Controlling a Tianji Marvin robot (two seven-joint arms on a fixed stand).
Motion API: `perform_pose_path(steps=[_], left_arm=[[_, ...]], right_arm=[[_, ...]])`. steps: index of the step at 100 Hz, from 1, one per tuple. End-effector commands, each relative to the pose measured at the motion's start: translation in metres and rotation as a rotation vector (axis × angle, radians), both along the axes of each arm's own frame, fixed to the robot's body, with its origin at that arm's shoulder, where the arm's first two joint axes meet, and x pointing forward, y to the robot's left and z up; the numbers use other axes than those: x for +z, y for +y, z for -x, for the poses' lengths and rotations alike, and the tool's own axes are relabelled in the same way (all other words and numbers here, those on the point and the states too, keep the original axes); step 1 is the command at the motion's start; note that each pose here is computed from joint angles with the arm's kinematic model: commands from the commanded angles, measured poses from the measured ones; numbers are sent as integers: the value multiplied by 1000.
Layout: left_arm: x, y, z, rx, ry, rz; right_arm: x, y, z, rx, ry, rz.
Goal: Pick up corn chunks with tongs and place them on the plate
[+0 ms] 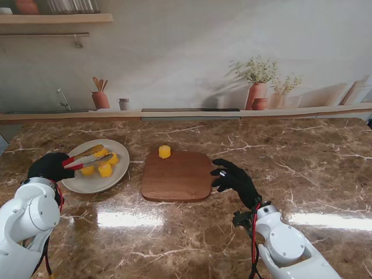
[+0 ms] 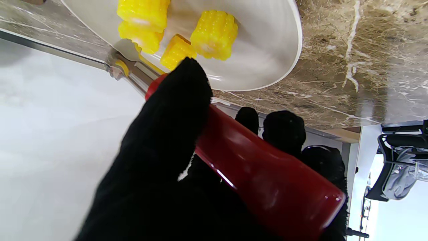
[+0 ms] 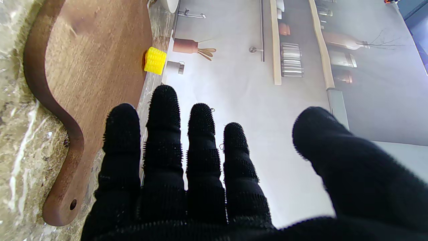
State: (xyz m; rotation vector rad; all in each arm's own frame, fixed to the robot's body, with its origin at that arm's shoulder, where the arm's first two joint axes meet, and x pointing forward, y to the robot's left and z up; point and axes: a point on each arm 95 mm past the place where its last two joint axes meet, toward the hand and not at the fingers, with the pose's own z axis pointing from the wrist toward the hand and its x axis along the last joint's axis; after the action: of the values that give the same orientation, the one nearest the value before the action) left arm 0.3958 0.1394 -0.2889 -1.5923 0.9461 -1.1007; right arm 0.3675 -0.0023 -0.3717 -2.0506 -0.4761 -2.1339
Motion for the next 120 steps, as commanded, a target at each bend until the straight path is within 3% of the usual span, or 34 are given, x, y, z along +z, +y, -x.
perform_pose_path(steps=[1,20,38,76,97,120], left_arm=[[3,-1,2,-13,-10,-7],[17,-12,2,-59,-55,-2],[27,-40,-6,-171,-61,33],[12,-96,-33,-336,1,145],[0,-111,-47,-365,50,174],[-8,-115,-60,-308,67,215]], right_arm=[[-5,2,3,11,15,-4],[-6,1,2,10,14,-5],[-6,1,1,5,11,-6],[-7,-5,0,-11,9,1],[-11,-7,-1,-20,14,-5],[-12,-10,1,-34,17,-15]])
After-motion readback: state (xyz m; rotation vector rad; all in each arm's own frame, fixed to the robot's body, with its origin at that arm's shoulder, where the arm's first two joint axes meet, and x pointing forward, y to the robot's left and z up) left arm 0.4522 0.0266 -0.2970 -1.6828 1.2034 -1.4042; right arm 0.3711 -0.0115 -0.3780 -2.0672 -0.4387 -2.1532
